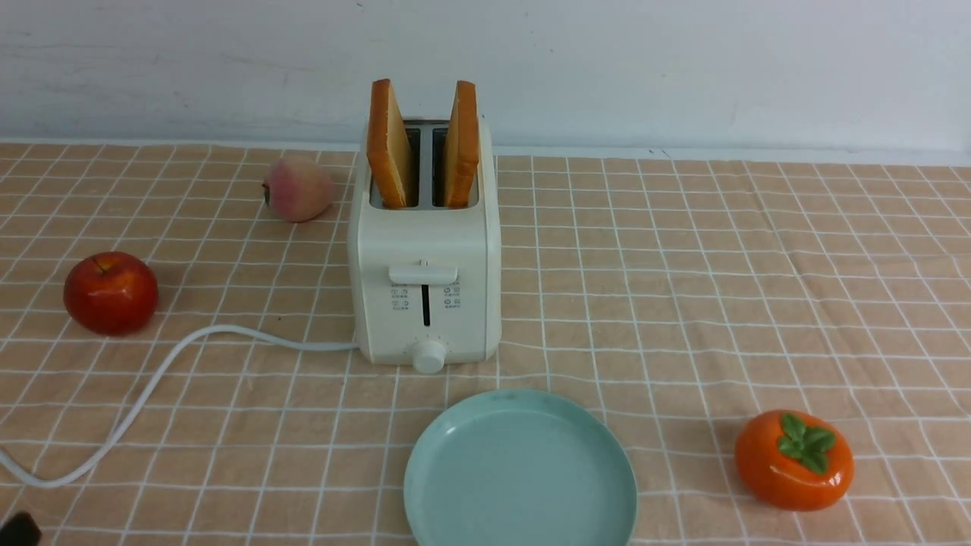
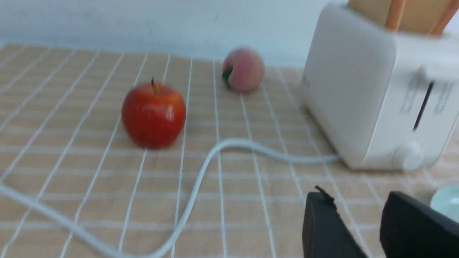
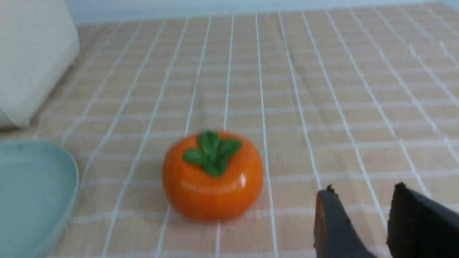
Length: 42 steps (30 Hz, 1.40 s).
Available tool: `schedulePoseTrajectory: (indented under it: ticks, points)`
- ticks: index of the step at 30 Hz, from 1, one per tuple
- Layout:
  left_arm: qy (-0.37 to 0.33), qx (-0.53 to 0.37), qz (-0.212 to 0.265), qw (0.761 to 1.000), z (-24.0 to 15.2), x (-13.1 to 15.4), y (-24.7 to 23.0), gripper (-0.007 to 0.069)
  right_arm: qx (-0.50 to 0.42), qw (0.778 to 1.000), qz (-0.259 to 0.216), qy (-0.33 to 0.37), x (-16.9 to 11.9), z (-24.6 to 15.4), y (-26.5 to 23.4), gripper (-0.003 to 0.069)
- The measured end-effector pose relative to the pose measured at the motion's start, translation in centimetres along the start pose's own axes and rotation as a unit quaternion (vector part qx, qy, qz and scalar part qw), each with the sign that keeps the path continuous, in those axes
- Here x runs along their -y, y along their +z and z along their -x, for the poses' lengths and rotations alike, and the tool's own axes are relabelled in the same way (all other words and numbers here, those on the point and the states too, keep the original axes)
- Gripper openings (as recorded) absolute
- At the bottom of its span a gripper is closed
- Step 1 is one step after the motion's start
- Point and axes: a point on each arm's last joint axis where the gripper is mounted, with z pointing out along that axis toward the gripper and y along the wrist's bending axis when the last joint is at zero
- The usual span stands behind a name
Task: Take toasted bread from bread machine on light coffee tablecloth place on plate.
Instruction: 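Grasp the toast slice in the toaster and pull it up out of the slot with the right gripper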
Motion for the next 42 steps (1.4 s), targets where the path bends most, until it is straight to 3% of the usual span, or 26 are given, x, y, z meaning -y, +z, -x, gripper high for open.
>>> schedulePoseTrajectory:
  ticks: [8,12,14,15,16,18,19,20,22,24,25,28,31,32,33,34,35,38,42]
  points:
    - [-0.002,0.085,-0.026,0.996,1.5,0.5,-0.1,0.0237,0.162,0.987,-0.001,-0.001,0.0,2.9,-0.5,0.024]
    - [-0.067,0.166,-0.054,0.982,3.0,0.8,-0.6,0.0237,0.223,0.975,0.002,0.02,0.0,4.0,-0.9,0.024]
    - [-0.172,0.257,-0.09,0.947,4.7,0.7,-1.3,0.0237,0.289,0.953,0.015,0.091,0.2,5.1,-1.5,0.024]
    - [-0.175,0.262,-0.092,0.944,4.8,0.8,-1.4,0.0237,0.294,0.951,0.016,0.095,0.2,5.2,-1.6,0.024]
    - [-0.225,0.299,-0.106,0.922,6.2,0.7,-2.0,0.0237,0.324,0.934,0.026,0.145,0.4,6.2,-2.1,0.024]
    - [-0.244,0.32,-0.114,0.908,7.4,0.7,-2.4,0.0237,0.337,0.926,0.032,0.166,0.4,7.2,-2.4,0.024]
    - [-0.263,0.356,-0.129,0.887,10.1,1.0,-3.5,0.0237,0.366,0.911,0.043,0.185,0.3,10.0,-3.2,0.024]
    - [-0.264,0.36,-0.131,0.885,10.4,1.0,-3.6,0.0237,0.364,0.912,0.043,0.185,0.3,10.0,-3.1,0.024]
    - [-0.263,0.379,-0.143,0.876,15.2,1.9,-4.6,0.0237,0.398,0.897,0.056,0.185,-0.1,15.7,-4.5,0.024]
    - [-0.257,0.375,-0.143,0.879,17.6,2.4,-4.7,0.0237,0.401,0.896,0.062,0.183,-0.4,18.4,-4.9,0.024]
    - [-0.247,0.339,-0.134,0.898,20.7,3.1,-4.1,0.0237,0.388,0.903,0.067,0.172,-0.9,22.6,-5.1,0.024]
    - [-0.232,0.262,-0.114,0.93,24.7,4.2,-2.2,0.0237,0.328,0.929,0.066,0.157,-1.5,27.7,-4.2,0.024]
    - [-0.219,0.171,-0.088,0.957,26.3,4.7,0.1,0.0237,0.23,0.962,0.05,0.137,-1.9,30.4,-1.8,0.024]
    - [-0.214,0.087,-0.065,0.971,26.1,5.0,2.3,0.0237,0.175,0.978,0.034,0.109,-1.9,31.7,-0.5,0.024]
    - [-0.213,0.069,-0.061,0.973,26.1,5.0,2.8,0.0237,0.143,0.984,0.027,0.102,-1.9,31.6,0.5,0.024]
    - [-0.207,-0.027,-0.033,0.977,24.8,5.0,5.0,0.0237,0.084,0.994,0.01,0.073,-1.8,31.8,2.6,0.024]
    - [-0.206,-0.042,-0.029,0.977,24.6,5.0,5.5,0.0237,0.063,0.996,0.006,0.068,-1.8,31.6,3.1,0.024]
    - [-0.191,-0.203,0.019,0.96,21.2,4.7,8.8,0.0237,-0.032,0.997,-0.001,0.064,-1.7,30.2,7.1,0.024]
    - [-0.189,-0.341,0.056,0.919,17.8,4.4,11.7,0.0237,-0.141,0.983,0.044,0.107,-2.7,27.7,11.6,0.024]
